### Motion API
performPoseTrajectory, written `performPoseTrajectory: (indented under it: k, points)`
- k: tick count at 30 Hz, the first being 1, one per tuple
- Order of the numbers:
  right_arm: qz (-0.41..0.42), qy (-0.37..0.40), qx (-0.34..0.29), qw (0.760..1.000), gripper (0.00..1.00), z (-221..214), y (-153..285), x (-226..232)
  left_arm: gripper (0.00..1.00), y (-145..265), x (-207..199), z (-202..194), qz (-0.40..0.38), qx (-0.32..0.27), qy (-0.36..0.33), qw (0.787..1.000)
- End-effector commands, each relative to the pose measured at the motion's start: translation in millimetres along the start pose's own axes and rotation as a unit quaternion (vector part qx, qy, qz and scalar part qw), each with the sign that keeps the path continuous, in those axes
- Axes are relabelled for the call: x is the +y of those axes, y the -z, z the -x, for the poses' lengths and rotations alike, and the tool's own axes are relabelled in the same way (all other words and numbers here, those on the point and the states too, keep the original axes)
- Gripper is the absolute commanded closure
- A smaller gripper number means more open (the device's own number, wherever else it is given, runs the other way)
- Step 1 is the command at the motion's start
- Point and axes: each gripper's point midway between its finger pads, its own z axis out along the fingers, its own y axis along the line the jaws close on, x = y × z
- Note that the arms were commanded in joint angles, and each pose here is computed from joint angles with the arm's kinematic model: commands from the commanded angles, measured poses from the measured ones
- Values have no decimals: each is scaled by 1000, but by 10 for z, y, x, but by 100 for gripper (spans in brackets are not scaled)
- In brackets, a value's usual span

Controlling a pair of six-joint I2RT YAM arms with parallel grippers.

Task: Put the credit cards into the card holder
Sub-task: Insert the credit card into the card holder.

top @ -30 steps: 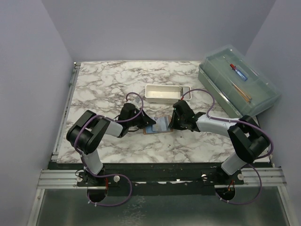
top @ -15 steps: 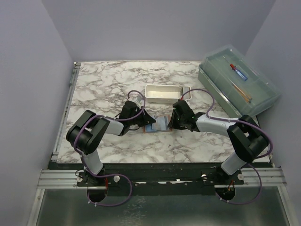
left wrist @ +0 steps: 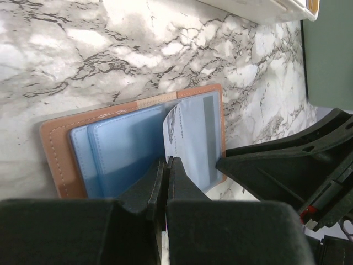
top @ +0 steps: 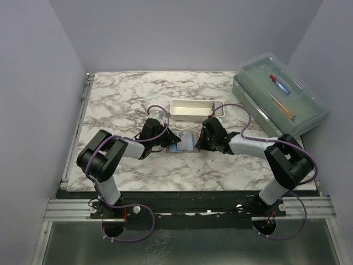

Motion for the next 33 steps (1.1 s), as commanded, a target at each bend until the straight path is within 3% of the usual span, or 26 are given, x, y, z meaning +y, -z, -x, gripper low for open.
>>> performPoseTrajectory:
  k: [1, 9, 20, 29, 33]
  points:
    - [-117, 31, 133, 984, 73, -863, -31, -759, 100, 18, 335, 11, 67, -30, 4, 997]
    - [-113, 29, 135, 984, 73, -871, -26, -745, 100, 19, 248, 13, 45, -19, -36, 998]
    - [-103, 28, 130, 986, 73, -831, -1, -690, 100, 221, 187, -400, -4, 29, 19, 999]
    - [-98, 27, 129, 986, 73, -822, 2, -664, 100, 166, 269, -224, -3, -10, 33, 999]
    - [-87, 30, 131, 987, 73, -826, 5, -630, 100, 134, 178, -242, -53, 56, 84, 993]
